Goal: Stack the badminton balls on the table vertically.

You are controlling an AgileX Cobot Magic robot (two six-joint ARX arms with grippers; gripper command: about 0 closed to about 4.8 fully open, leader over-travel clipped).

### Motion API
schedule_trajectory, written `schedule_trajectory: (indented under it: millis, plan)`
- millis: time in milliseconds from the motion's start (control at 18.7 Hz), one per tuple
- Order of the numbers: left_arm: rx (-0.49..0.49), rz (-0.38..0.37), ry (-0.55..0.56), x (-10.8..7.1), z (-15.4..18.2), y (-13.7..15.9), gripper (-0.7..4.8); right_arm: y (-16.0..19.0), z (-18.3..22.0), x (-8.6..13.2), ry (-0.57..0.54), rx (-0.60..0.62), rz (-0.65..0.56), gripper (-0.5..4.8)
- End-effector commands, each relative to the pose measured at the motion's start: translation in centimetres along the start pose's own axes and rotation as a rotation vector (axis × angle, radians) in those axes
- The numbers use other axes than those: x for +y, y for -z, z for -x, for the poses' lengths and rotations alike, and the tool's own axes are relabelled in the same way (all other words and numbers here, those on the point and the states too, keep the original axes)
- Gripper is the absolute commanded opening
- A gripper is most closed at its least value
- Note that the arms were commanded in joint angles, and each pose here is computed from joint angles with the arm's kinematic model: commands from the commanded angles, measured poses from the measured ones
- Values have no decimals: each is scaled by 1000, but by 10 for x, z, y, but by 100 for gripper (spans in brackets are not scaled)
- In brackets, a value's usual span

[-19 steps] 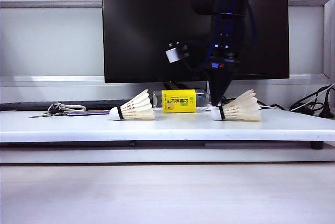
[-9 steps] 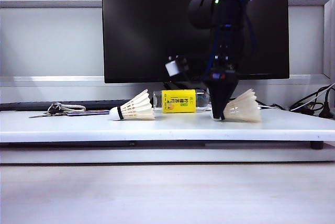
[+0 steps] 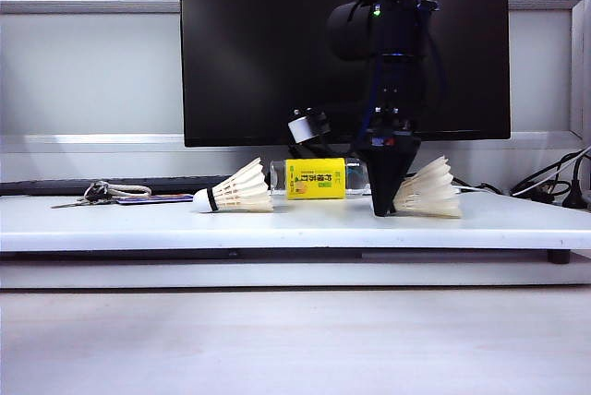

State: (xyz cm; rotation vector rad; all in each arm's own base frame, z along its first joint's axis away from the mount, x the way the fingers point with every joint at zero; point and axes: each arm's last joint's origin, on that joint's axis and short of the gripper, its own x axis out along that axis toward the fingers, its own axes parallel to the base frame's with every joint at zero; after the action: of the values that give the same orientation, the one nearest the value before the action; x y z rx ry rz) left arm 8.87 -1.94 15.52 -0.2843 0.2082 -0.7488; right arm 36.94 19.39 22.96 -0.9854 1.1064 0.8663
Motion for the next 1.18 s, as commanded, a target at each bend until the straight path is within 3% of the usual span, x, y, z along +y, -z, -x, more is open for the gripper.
schedule_trajectory:
  millis: [54,482,857,1017,1178]
  plan:
    - [17,5,10,0,0,3,26,0,-6,-1,5,12,-2,112]
    - [17,6,10,0,0,3,26,-7,2,-6,15,-104,-92,116]
    - [17,6,11,0,0,3,26,-23,45,-36,-88,-526,-281,117]
    - [16,6,10,0,0,3,26,2,77,-64,-201,-781,-391,122]
    - [16,5,10,0,0,3,26,34,104,-81,-223,-894,-428,146]
